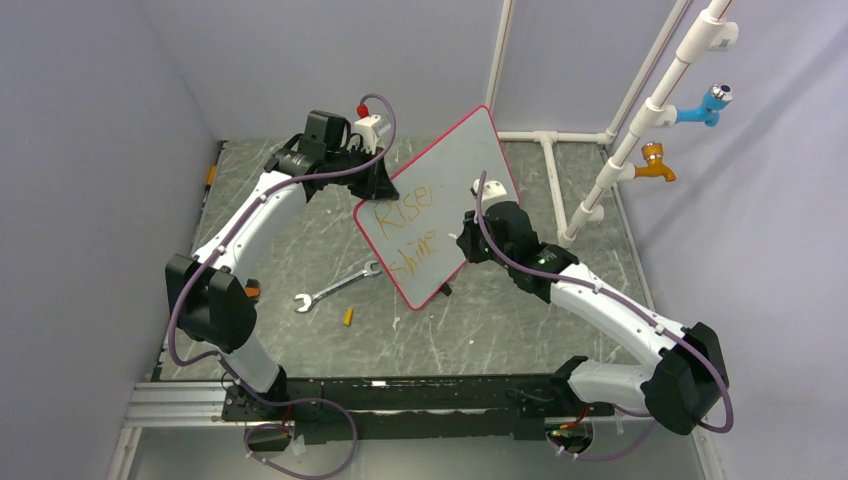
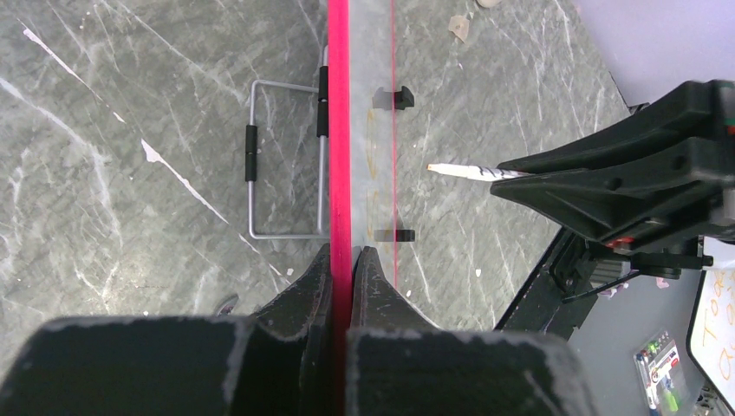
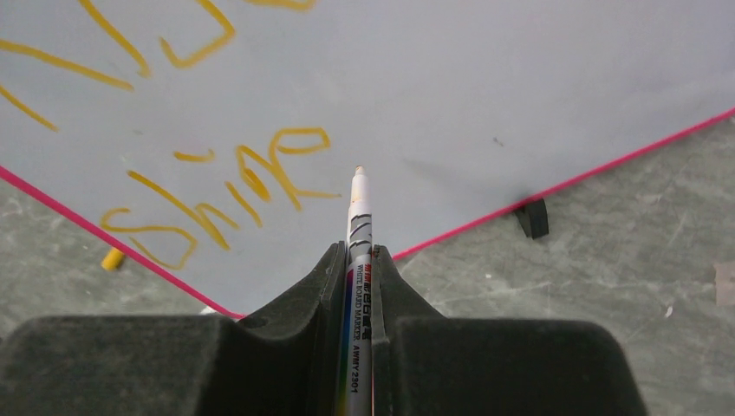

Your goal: Write a sentence on the whiteboard

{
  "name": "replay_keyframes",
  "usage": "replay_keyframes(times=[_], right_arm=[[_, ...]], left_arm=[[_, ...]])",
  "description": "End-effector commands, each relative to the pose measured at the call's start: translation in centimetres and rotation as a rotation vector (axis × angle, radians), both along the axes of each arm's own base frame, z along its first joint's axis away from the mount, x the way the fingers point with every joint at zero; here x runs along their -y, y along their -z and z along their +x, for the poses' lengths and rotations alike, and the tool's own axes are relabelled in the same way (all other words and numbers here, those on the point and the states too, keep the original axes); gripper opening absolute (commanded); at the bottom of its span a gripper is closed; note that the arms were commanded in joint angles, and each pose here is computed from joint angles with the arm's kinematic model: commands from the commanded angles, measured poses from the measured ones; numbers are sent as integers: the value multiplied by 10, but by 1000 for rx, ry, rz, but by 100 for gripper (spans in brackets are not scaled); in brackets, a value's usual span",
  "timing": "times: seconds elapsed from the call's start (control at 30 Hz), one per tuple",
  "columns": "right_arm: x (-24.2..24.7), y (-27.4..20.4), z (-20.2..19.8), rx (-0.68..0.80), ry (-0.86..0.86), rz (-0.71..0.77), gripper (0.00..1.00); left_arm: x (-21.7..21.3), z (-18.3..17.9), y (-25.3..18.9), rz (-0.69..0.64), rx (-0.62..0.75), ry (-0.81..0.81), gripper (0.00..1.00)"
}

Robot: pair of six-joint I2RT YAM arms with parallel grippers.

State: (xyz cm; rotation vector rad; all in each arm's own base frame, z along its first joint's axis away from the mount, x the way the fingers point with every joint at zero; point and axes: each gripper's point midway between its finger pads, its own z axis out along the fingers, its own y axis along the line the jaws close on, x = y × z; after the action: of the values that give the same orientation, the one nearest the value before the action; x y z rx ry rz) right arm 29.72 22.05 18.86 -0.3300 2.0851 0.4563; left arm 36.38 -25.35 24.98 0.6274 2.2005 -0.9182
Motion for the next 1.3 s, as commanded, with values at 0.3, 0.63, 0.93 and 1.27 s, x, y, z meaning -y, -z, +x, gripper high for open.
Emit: replay_keyframes(times=[0.3, 0.63, 0.93, 1.27], right_arm=[[3, 15, 7, 22, 49, 48, 0], [-7, 9, 15, 36, 30, 63, 0], [-1, 2, 21, 59, 38, 54, 0], [7, -10, 19, 95, 31, 73, 0]], left_arm=[[-25, 20, 44, 223, 82, -20, 0], [-25, 19, 46, 225, 79, -20, 0], [-24, 17, 46, 221, 63, -21, 0], [-18, 9, 42, 214, 56, -17, 0]])
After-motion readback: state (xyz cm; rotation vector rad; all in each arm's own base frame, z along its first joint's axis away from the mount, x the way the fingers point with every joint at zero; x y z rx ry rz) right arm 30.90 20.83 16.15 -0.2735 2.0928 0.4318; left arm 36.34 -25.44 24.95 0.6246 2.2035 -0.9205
